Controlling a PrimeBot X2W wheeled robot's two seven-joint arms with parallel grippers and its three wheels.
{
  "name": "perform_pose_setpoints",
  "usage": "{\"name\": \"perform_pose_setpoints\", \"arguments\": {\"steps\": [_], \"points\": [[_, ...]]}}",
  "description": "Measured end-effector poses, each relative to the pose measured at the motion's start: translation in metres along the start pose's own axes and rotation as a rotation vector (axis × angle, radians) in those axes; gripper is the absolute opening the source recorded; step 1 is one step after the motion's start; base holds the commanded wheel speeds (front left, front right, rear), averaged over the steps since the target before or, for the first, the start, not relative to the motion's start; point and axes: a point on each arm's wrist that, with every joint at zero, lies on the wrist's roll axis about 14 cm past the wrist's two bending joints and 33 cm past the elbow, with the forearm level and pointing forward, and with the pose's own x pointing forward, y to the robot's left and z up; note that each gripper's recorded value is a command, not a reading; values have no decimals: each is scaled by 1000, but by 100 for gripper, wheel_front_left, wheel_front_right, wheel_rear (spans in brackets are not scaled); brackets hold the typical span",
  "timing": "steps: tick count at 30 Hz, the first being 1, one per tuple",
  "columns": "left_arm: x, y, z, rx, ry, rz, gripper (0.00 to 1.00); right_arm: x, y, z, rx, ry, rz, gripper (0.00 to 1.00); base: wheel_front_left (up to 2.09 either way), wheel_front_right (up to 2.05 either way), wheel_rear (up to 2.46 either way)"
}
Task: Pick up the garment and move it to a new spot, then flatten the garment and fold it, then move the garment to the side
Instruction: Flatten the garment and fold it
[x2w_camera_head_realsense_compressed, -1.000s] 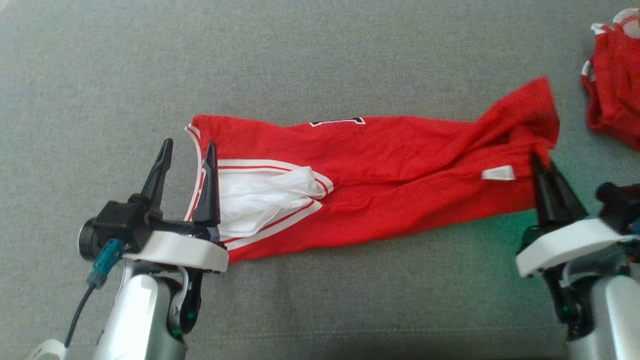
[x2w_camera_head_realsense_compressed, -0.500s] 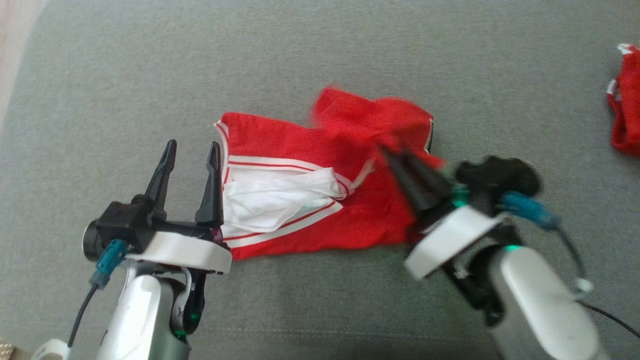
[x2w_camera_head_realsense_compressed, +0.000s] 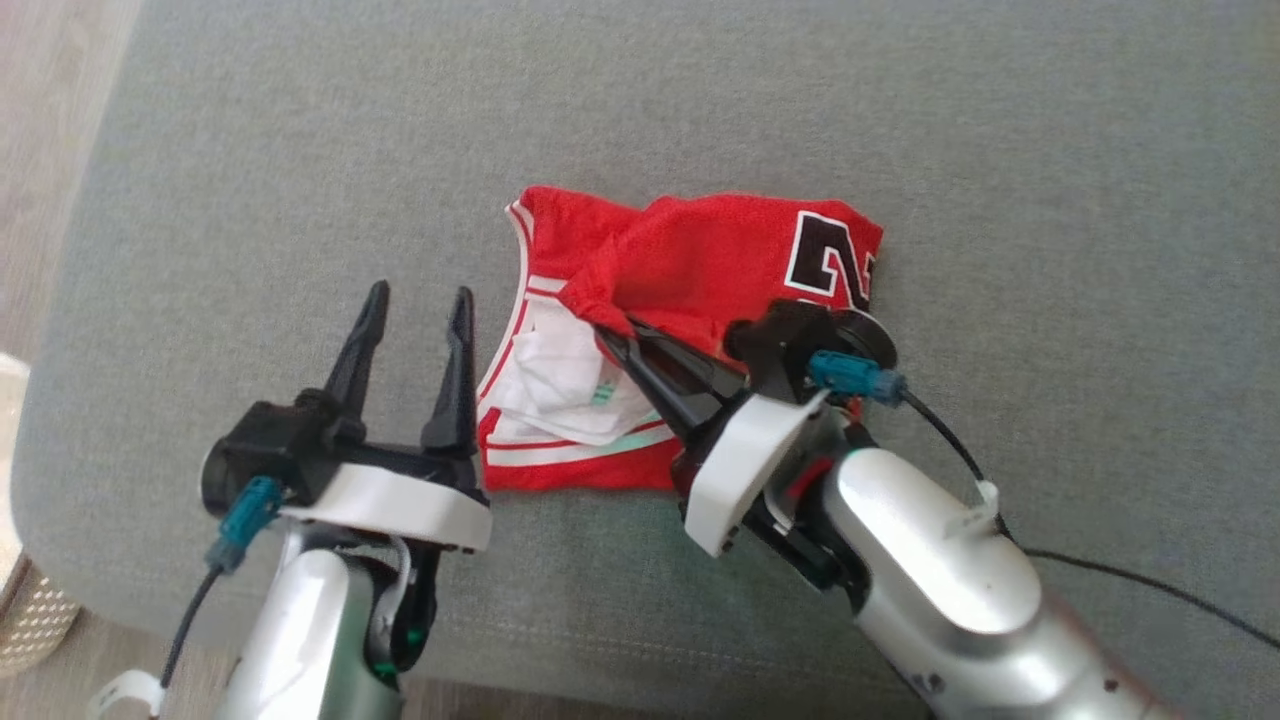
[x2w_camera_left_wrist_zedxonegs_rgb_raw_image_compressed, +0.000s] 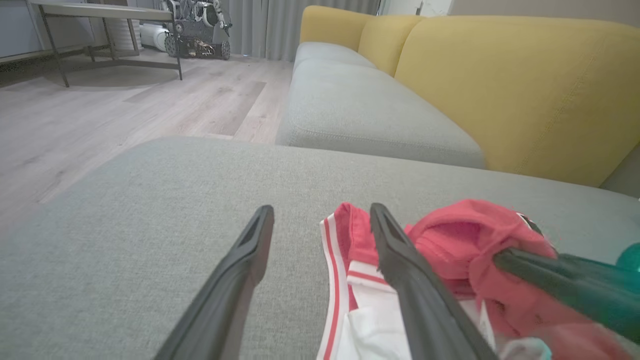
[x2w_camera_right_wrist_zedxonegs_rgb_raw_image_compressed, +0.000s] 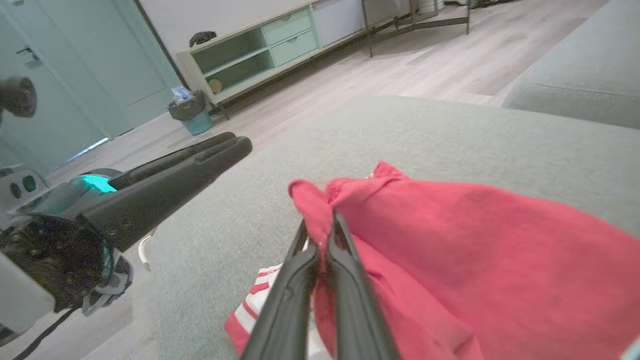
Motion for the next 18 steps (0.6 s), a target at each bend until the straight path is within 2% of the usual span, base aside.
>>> {"name": "perform_pose_setpoints", "arguments": {"steps": [9, 10, 11, 12, 18], "points": [[5, -1, -16, -13, 46, -1, 100, 26, 22, -11, 82, -2, 137, 0, 0, 0, 0], [6, -2, -16, -13, 45, -2, 100, 27, 22, -14, 80, 4, 141, 5, 0, 0, 0], [8, -2, -17, -13, 46, -4, 100, 28, 20, -16, 85, 9, 139, 42, 0, 0, 0], [9, -2, -18, -13, 49, -5, 100, 28, 20, -18, 90, 10, 139, 100, 0, 0, 0], [13, -9, -20, -17, 53, -24, 100, 25, 19, -10, 91, -35, 140, 100, 0, 0, 0]]}}
